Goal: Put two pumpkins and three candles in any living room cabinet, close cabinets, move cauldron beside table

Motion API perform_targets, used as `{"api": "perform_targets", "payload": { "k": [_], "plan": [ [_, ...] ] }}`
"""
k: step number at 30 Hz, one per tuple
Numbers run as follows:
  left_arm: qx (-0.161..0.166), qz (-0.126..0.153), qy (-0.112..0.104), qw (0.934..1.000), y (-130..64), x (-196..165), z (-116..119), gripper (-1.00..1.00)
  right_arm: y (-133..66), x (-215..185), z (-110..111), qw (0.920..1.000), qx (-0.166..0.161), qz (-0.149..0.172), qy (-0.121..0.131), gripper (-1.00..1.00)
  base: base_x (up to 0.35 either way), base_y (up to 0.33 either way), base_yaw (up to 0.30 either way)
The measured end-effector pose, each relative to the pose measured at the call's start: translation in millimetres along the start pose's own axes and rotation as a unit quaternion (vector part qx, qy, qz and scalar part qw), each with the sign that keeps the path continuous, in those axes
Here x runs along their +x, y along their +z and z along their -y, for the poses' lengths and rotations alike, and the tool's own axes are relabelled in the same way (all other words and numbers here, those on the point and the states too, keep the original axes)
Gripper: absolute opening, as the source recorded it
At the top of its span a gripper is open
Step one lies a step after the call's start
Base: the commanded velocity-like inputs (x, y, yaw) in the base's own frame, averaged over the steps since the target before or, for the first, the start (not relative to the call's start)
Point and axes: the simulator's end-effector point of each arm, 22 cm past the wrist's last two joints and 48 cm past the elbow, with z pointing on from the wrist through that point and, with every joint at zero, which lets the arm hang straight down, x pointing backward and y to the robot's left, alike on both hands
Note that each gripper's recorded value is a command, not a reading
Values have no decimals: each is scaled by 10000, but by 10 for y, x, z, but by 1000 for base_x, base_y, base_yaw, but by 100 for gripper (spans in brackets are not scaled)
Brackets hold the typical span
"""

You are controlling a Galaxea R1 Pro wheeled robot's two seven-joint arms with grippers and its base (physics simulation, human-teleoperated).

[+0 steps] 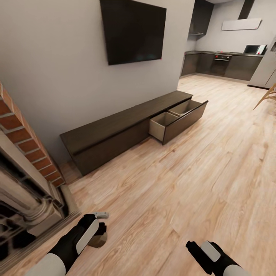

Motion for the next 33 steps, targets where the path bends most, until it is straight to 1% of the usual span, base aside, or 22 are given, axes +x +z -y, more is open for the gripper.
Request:
{"api": "perform_targets", "payload": {
  "k": [5, 22, 33],
  "plan": [
    [-1, 3, 43, 10000, -1, 6, 15, -100, 26, 52, 91, 9999, 98, -33, 25, 100, 229, -215, -1],
    [-3, 4, 48, 10000, -1, 6, 14, -100, 29, 57, 88, 10000, 82, -35, 22, 100, 227, -213, 0],
    [-12, 4, 47, 10000, 2, 2, 0, -100, 29, 27, 75, 10000, 19, -21, 21, 100, 34, -32, 0]
  ]
}}
